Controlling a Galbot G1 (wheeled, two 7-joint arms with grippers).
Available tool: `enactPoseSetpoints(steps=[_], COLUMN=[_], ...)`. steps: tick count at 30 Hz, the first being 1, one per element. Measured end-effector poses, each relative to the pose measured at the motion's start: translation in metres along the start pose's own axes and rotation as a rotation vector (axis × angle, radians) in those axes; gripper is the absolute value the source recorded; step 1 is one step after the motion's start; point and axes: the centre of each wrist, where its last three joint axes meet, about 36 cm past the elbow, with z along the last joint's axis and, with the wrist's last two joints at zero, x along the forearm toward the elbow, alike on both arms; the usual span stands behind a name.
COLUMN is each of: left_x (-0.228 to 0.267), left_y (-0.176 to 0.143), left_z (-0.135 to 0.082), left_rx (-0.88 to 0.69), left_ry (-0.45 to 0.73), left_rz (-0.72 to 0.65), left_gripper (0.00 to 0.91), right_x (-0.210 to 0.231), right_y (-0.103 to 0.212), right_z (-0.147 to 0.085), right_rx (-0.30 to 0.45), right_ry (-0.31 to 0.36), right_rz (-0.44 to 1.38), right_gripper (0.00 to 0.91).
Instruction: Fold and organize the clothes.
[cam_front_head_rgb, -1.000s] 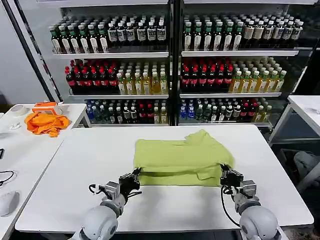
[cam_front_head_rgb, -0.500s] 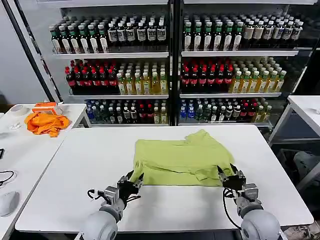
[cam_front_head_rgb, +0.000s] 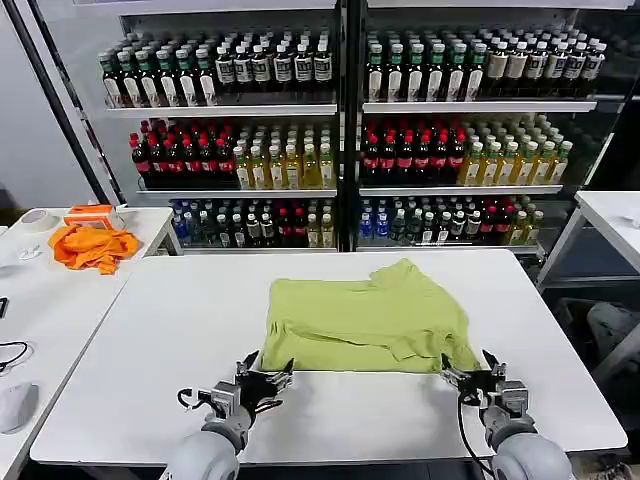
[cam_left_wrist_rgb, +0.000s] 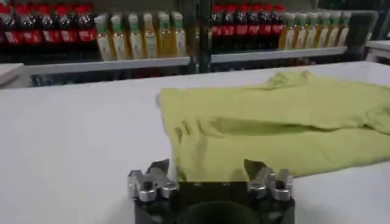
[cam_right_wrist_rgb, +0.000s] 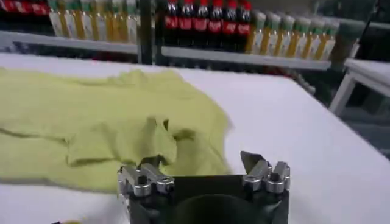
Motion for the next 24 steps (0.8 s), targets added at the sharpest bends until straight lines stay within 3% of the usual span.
enactPoseSetpoints(steps=[24], left_x=[0.0074], left_y=[0.0038], left_z=[0.0098], left_rx=[0.011], left_ry=[0.006], left_rz=[0.017], left_gripper=[0.020], right_x=[0.0040], right_y=[0.0001], right_z=[0.0101], right_rx=[-0.032], right_ry=[0.045], right_rz=[-0.012], right_gripper=[0.000])
